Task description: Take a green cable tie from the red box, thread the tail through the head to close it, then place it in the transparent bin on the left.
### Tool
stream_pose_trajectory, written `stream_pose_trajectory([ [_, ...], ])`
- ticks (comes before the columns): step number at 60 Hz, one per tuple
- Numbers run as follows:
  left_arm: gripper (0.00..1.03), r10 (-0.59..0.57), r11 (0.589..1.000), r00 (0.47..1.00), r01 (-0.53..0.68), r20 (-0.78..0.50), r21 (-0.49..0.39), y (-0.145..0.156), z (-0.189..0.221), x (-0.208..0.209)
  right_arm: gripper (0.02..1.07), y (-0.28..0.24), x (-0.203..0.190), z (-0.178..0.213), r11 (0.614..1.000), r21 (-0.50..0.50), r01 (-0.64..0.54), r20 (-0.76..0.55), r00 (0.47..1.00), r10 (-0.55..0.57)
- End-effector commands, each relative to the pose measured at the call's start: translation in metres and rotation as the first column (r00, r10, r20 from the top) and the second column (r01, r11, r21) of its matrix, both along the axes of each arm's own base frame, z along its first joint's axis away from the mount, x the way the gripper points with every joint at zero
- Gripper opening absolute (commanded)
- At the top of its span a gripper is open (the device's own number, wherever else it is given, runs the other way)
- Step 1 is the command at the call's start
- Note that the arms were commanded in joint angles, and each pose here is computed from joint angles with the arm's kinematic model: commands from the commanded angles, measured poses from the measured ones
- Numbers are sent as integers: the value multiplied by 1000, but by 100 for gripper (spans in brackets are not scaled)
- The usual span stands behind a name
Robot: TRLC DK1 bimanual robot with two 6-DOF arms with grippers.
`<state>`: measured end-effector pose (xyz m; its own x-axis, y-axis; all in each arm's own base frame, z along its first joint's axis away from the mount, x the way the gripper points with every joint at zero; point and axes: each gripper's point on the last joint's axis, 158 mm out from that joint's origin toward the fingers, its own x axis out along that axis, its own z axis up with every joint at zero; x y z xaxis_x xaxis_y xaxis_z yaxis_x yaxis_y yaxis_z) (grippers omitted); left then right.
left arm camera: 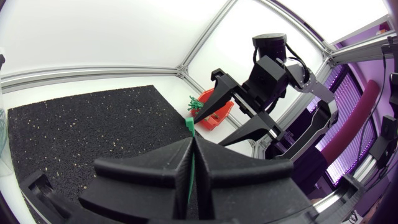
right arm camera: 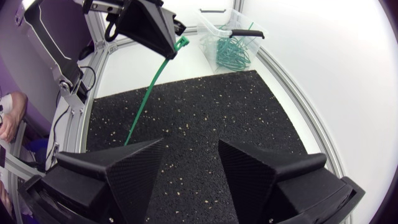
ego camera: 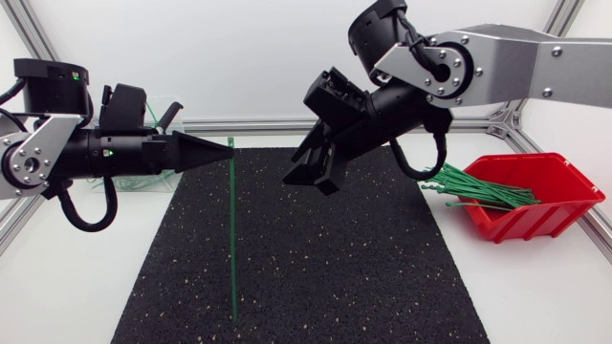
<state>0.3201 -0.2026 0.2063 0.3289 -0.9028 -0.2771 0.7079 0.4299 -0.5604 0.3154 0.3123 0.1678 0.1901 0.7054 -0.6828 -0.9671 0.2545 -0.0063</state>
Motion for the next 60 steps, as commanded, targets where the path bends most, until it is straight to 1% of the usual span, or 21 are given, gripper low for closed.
stream_pose_trajectory([
  [1,4,-11,1000,1000,11,28,25,2,-2,12,70,-8,-4,-27,994,-96,-42,21,999,45],
  [4,4,-14,999,1000,13,23,33,2,-6,16,70,-13,1,-33,987,-154,-42,71,996,54],
  [9,4,-22,999,1000,22,14,47,3,-12,21,70,-14,5,-34,978,-205,-47,124,990,73],
  [14,4,-31,998,1000,30,2,64,4,-18,26,70,-13,5,-39,960,-275,-62,184,976,116],
  [17,4,-28,997,1000,28,-4,68,6,-20,31,70,-12,9,-40,948,-313,-52,226,966,127],
  [24,4,-14,997,1000,15,-21,74,12,-27,42,70,-2,14,-41,932,-362,-33,291,946,147],
  [29,4,-10,997,999,13,-43,80,15,-35,49,70,7,12,-41,921,-386,-54,333,923,194],
  [33,4,-12,996,998,18,-63,86,16,-39,54,70,14,14,-41,908,-415,-55,392,890,232],
  [36,4,-23,995,997,31,-79,95,16,-44,55,70,21,11,-38,903,-425,-69,435,859,271],
  [40,4,-43,993,995,53,-87,106,14,-48,55,70,28,8,-39,879,-470,-81,482,811,332],
  [45,3,-46,993,995,56,-94,104,14,-50,60,70,39,4,-41,866,-491,-91,530,758,380],
  [49,3,-49,993,993,61,-107,103,12,-52,63,70,44,-2,-47,847,-524,-94,555,716,423],
  [52,3,-54,992,992,66,-116,103,10,-53,64,70,48,-4,-50,840,-535,-96,574,688,444],
  [54,3,-54,992,992,66,-118,103,10,-53,67,70,52,-7,-53,831,-546,-103,590,657,469],
  [60,3,-56,992,988,71,-146,101,10,-54,70,70,57,-8,-63,805,-582,-111,605,602,521],
])
